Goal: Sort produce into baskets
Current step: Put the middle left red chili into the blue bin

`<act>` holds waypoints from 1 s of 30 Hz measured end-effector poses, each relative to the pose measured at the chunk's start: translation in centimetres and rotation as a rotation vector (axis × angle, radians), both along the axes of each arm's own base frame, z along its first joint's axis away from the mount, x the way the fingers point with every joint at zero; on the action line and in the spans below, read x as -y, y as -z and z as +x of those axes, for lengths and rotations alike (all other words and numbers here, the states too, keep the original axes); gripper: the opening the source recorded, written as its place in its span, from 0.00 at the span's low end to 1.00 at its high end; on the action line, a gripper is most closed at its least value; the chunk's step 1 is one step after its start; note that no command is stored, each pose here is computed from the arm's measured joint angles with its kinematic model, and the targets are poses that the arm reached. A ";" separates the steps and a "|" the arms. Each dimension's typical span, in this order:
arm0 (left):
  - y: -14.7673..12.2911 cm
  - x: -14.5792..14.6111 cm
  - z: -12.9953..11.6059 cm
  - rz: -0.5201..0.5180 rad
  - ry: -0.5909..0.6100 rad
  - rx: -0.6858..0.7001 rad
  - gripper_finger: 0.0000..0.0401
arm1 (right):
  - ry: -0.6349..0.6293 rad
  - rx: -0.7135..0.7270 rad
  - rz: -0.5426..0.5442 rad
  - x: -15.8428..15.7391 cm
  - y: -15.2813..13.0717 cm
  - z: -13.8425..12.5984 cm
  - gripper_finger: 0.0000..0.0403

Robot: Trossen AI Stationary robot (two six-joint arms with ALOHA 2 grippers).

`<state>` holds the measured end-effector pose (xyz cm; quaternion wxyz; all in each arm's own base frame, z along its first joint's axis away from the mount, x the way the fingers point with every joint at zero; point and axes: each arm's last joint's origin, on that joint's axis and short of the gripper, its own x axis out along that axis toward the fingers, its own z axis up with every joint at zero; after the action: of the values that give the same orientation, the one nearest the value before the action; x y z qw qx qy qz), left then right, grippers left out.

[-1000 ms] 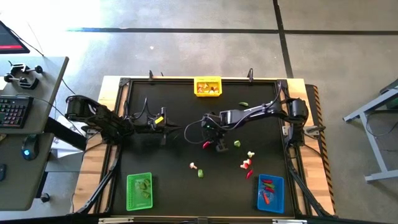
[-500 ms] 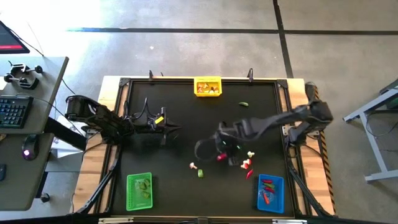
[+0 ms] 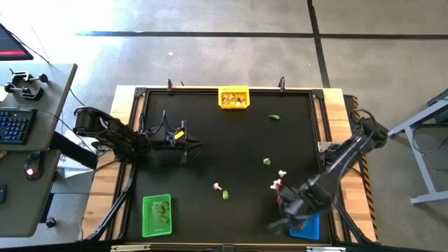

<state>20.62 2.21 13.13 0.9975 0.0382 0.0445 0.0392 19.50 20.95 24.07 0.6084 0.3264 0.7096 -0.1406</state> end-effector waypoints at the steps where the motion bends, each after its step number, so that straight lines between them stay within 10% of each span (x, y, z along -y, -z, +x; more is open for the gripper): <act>1: 0.0 0.0 0.0 0.001 0.000 0.000 0.00 | 0.031 -0.024 -0.012 -0.4 0.0 -0.6 0.01; 19: 0.0 0.0 0.0 0.001 0.000 0.003 0.00 | 0.044 -0.027 -0.198 -0.7 0.2 -2.9 0.01; 30: 0.0 0.0 0.0 0.019 0.002 0.000 0.00 | -0.012 -0.040 0.026 -0.6 5.2 -2.3 0.01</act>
<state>20.62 2.22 13.14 0.9971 0.0478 0.0443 0.0388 17.18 21.52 18.84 0.5907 0.3272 0.7253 -0.1340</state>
